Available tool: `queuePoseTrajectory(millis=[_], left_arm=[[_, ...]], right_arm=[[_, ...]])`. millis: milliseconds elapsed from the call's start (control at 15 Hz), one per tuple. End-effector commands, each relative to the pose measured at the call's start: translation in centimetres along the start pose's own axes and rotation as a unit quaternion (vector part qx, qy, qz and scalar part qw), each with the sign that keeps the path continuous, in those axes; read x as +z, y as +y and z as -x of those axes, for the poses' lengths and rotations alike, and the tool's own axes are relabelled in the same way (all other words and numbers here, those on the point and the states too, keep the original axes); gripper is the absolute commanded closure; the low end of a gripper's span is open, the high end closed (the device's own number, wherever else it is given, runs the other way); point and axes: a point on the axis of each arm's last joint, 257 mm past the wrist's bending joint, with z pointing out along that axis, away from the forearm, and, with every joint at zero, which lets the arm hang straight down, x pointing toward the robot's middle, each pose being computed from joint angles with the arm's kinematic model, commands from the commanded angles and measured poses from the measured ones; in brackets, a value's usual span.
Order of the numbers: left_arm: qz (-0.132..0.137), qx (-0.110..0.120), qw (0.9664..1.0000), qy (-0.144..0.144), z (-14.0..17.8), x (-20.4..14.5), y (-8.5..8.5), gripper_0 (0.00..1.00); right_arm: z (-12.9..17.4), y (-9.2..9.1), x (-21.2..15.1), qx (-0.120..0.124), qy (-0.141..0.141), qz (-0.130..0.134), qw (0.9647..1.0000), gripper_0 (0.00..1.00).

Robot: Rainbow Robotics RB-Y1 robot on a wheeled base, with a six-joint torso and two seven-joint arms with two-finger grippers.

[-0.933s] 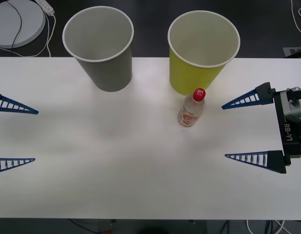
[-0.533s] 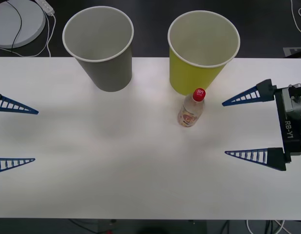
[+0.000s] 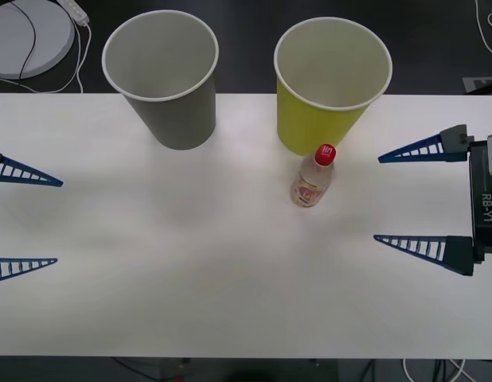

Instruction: Put the can into the green bin and the plastic bottle into the gray bin

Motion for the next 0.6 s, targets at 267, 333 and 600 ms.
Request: queuePoseTrajectory(millis=[267,333,600], left_arm=[[0.000,0.000,1.0000,0.000,0.0,0.0,0.0,0.00],[0.000,0.000,1.0000,0.000,0.0,0.0,0.0,0.00],[0.000,0.000,1.0000,0.000,0.0,0.0,0.0,0.00]], right_arm=[[-3.1,0.2,-1.5,0.096,-0.009,-0.059,0.9936,0.00],[-3.5,0.3,-1.6,0.111,-0.011,-0.065,0.9916,0.00],[-4.6,0.5,-1.7,0.142,-0.023,-0.088,0.9856,0.00]])
